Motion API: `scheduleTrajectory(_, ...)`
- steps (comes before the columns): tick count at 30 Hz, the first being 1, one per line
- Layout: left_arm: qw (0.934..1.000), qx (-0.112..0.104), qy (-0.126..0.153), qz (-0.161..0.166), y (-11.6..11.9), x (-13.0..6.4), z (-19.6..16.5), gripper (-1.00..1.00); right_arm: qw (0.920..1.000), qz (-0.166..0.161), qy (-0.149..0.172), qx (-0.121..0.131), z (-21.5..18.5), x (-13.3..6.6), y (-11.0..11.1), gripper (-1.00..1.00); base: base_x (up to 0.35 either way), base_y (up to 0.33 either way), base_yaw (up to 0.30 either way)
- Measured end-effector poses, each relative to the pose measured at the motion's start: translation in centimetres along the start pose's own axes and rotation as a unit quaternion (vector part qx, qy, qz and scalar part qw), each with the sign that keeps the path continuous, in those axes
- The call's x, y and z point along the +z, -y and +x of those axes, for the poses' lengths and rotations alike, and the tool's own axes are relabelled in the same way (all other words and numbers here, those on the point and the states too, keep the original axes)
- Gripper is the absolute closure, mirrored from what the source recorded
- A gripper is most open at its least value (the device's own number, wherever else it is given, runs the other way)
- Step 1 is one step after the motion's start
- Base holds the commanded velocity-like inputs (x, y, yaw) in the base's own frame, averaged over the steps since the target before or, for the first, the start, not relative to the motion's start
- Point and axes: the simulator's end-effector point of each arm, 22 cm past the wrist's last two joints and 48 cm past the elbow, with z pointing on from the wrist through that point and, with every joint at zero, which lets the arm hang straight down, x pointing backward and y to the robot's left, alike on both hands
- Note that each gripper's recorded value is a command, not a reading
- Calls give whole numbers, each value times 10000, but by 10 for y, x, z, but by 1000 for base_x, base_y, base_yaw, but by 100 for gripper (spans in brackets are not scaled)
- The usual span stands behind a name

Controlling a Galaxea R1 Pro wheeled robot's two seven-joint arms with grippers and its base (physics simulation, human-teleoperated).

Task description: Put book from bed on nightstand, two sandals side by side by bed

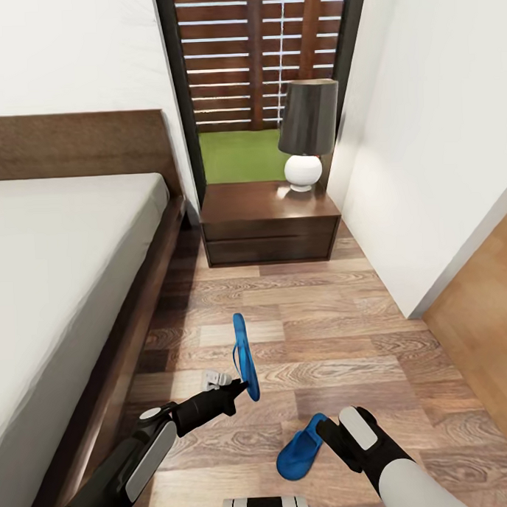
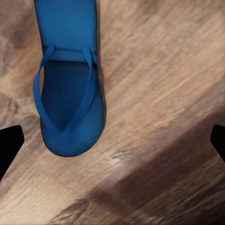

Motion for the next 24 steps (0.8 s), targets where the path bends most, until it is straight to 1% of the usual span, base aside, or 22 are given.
scheduleTrajectory(24, 10000, -2, -5, -1, 0, 0, 0, 100, 10000, -66, 41, -22, -3, -2, -5, -100, 1, 0, 0)
